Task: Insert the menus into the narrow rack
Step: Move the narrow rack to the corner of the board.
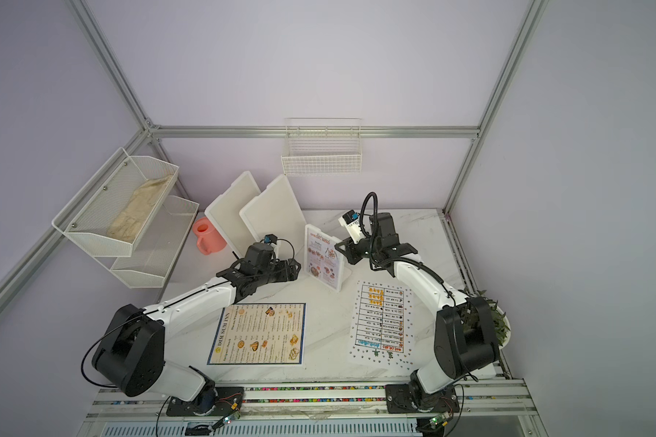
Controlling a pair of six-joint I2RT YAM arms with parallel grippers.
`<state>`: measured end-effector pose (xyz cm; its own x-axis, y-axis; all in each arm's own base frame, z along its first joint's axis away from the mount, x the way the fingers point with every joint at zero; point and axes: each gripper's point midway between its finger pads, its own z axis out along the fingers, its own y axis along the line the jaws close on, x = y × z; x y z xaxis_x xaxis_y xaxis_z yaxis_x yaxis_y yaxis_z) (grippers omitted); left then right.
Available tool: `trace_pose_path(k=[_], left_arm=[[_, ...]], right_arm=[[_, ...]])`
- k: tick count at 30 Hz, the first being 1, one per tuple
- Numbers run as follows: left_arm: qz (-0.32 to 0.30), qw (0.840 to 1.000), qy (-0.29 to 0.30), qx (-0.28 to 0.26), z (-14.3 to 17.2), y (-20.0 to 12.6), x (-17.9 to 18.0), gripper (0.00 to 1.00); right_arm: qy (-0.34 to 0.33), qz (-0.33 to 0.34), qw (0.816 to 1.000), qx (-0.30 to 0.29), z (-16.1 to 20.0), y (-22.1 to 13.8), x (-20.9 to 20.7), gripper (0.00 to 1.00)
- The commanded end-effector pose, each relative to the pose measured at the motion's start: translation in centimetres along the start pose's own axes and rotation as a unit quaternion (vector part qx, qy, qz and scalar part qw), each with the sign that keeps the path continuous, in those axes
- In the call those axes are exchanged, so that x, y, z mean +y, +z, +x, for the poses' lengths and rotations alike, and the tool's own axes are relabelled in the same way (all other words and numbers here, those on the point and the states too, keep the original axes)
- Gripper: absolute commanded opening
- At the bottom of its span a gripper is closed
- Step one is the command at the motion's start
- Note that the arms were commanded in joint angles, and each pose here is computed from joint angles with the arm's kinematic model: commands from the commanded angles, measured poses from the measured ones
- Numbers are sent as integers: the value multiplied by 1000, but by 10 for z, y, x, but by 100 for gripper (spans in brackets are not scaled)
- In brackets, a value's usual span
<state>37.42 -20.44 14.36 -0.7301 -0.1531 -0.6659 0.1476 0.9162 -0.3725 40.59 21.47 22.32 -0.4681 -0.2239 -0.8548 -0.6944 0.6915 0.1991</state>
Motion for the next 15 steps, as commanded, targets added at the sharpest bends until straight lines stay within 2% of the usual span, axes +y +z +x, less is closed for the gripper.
trace_pose_path(k=[1,6,7,15], left_arm=[[7,999,17,-34,-25,-17,-9,87],[16,999,30,-42,-30,-25,-18,93],[25,998,33,-56,-38,-36,-24,94],[39,995,58,-72,-49,-52,-42,100]], right_arm=[[-12,100,993,-55,-34,-13,-34,0],[26,134,989,-63,-39,-20,-73,0],[32,140,987,-65,-41,-23,-82,0],[73,195,975,-82,-38,-55,-163,0]])
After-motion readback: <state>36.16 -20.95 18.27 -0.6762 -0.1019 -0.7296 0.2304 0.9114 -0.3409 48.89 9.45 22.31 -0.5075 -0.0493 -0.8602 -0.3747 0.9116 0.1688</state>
